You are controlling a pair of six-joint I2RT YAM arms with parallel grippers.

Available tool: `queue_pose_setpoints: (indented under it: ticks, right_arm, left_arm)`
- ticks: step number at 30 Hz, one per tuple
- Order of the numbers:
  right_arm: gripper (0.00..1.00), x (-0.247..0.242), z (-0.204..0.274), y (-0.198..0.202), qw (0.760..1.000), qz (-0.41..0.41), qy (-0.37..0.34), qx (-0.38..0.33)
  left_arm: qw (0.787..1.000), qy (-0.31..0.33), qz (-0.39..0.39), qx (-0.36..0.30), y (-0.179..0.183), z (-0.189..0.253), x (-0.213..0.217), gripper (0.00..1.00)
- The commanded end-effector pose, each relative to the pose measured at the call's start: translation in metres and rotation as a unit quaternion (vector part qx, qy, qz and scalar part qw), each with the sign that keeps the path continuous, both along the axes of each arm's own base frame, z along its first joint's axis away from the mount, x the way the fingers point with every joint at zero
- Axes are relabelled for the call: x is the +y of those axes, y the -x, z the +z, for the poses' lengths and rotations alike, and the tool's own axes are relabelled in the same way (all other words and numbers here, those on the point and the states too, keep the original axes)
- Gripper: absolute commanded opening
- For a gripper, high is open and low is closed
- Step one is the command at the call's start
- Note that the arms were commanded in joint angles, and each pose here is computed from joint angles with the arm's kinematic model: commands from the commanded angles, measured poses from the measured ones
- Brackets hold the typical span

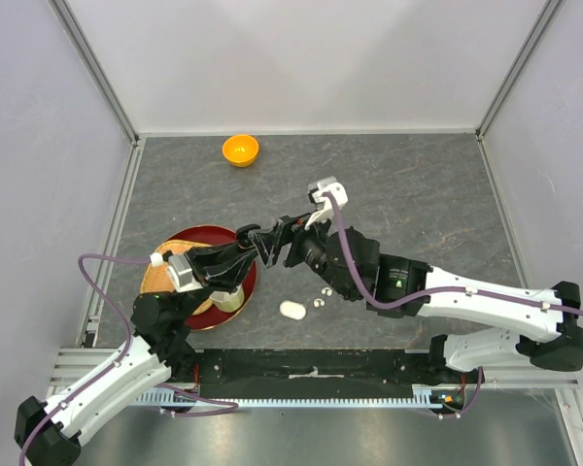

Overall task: Insert the wireless bluetooth earbuds into the charging case
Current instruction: Place the earbud in the charging case.

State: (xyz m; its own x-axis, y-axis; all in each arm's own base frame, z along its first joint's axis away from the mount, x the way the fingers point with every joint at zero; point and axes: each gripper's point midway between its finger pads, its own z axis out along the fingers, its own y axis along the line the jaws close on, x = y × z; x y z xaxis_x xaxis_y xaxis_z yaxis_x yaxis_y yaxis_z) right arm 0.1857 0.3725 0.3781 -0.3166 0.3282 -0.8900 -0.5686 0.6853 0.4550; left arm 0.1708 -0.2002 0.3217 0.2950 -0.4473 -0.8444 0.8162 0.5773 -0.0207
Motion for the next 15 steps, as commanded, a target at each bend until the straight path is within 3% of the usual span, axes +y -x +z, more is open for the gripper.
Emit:
queue_pose_setpoints:
  ticks: [1,15]
  right_arm:
    - [0.81,0.004,0.002,-0.001,1.000,0.002,0.008,0.004]
    - [0.81,0.012,-0.011,-0.002,0.999,0.008,0.018,0.026]
  left_arm:
    - [0.999,0.022,-0.024,-0.020,0.010,0.027,-0.001,0.02]
    - [0.999,0.032,-0.023,-0.022,0.014,0.028,0.004,0.02]
